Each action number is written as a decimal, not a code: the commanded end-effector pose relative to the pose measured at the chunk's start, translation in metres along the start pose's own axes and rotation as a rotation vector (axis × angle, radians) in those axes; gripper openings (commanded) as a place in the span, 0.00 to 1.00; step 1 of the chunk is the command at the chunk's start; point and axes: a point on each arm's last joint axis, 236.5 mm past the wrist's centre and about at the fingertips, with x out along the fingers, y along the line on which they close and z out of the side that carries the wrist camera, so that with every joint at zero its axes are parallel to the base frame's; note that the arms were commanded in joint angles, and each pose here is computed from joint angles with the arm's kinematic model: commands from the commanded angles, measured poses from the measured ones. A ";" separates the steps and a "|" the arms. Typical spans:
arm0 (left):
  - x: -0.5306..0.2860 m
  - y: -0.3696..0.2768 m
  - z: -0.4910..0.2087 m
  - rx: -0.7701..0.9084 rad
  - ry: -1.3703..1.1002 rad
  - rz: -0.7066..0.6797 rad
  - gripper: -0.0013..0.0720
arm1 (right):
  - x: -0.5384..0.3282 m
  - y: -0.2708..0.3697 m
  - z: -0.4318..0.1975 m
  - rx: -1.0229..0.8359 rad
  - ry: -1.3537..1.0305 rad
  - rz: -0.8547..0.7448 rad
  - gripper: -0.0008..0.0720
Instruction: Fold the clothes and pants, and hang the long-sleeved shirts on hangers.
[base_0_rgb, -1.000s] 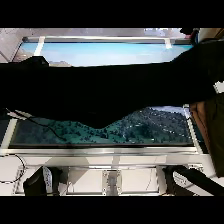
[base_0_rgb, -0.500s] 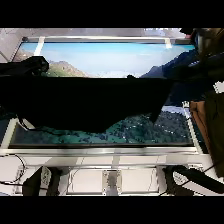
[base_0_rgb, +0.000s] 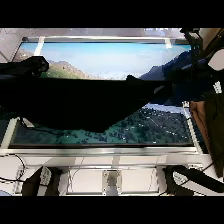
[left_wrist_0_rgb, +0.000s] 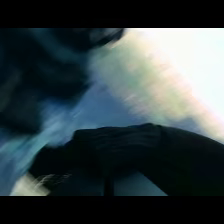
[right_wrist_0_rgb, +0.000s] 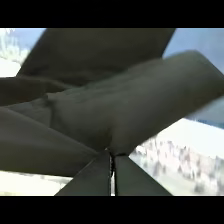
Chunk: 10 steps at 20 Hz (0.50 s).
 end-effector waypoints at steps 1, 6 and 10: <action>-0.010 0.070 -0.064 -0.005 0.102 0.272 0.03 | 0.000 -0.015 -0.063 0.030 0.078 -0.073 0.02; -0.028 0.110 -0.159 -0.088 0.145 0.416 0.03 | 0.038 0.039 -0.223 0.204 0.266 0.114 0.02; -0.070 0.167 -0.156 -0.105 0.099 0.693 0.03 | 0.056 0.074 -0.279 0.284 0.378 0.246 0.02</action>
